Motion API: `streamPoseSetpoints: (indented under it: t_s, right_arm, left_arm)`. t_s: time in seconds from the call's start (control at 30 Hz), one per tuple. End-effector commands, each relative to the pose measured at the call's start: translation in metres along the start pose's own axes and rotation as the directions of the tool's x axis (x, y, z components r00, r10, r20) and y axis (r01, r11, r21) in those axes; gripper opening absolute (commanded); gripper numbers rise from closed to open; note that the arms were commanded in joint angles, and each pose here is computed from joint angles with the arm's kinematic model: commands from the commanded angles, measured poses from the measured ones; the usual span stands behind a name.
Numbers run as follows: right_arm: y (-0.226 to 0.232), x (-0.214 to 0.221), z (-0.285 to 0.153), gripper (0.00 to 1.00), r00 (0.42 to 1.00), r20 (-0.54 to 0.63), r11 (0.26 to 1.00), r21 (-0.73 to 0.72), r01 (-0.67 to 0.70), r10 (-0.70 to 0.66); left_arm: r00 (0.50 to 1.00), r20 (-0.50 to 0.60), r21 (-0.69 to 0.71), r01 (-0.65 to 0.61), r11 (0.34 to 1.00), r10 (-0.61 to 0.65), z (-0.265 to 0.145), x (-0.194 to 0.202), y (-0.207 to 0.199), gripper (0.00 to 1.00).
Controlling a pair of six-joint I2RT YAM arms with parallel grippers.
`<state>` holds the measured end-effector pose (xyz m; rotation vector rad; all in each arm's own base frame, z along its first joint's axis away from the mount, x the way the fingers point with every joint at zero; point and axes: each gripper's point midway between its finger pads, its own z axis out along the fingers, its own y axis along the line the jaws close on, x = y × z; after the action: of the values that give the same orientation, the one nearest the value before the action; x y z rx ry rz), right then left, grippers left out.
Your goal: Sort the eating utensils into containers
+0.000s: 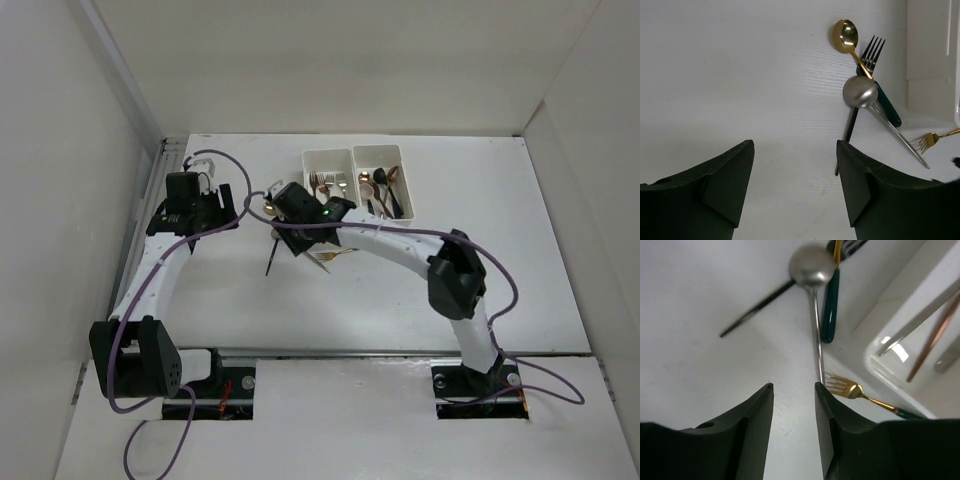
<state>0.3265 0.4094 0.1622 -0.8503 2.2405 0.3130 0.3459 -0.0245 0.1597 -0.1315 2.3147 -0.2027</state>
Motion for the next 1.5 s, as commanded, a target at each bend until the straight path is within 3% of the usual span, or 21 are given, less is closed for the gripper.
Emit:
streamPoseSetpoints:
  t_s: [0.0,0.13,0.33,0.73,0.83,0.87,0.97,1.03,1.17,1.27,1.47]
  right_arm:
    - [-0.007,0.028,0.024,0.45,0.995,-0.098,0.999,0.040,0.004,0.000]
    - [-0.008,0.039,0.044,0.55,0.993,-0.117,0.997,0.070,-0.018,0.026]
    - [-0.013,0.066,0.069,0.59,0.984,-0.178,0.993,0.115,-0.004,0.025]
    - [0.009,0.090,0.106,0.58,0.974,-0.227,1.000,0.000,0.012,-0.011]
    - [0.021,0.107,0.112,0.36,0.962,-0.272,0.997,-0.073,0.015,-0.035]
    - [0.026,0.108,0.111,0.22,0.961,-0.272,0.997,-0.080,0.022,-0.043]
    - [0.029,0.116,0.113,0.04,0.959,-0.278,0.995,-0.088,0.038,-0.061]
    - [0.033,0.120,0.109,0.00,0.956,-0.284,0.995,-0.093,0.045,-0.070]
    - [0.042,0.083,0.085,0.00,0.978,-0.187,0.988,-0.137,0.064,-0.090]
    - [0.048,0.020,0.046,0.00,0.999,-0.018,0.985,-0.167,0.042,-0.045]
    - [0.027,-0.082,-0.026,0.00,0.958,0.251,0.980,-0.176,-0.093,0.136]
  left_arm:
    - [0.999,0.039,0.009,0.010,1.000,-0.010,-0.001,-0.009,-0.001,0.64]
    - [0.999,0.038,0.018,0.010,1.000,-0.010,-0.001,-0.009,-0.003,0.65]
    - [0.999,0.047,0.020,0.009,1.000,-0.010,-0.004,-0.011,-0.003,0.65]
    - [0.999,0.048,0.013,0.015,1.000,-0.015,-0.004,-0.011,0.000,0.65]
    - [0.999,0.048,0.013,0.015,1.000,-0.015,-0.004,-0.011,0.000,0.65]
    - [0.999,0.048,0.013,0.015,1.000,-0.015,-0.004,-0.011,0.000,0.65]
    - [0.999,0.048,0.013,0.015,1.000,-0.015,-0.004,-0.011,0.000,0.65]
    - [0.999,0.048,0.013,0.015,1.000,-0.015,-0.004,-0.011,0.000,0.65]
    - [0.999,0.039,0.012,0.016,1.000,-0.016,-0.001,-0.010,0.000,0.65]
    - [0.999,0.039,0.012,0.016,1.000,-0.016,-0.001,-0.010,0.000,0.65]
    - [0.999,0.030,0.010,0.017,1.000,-0.017,-0.001,-0.009,0.000,0.65]
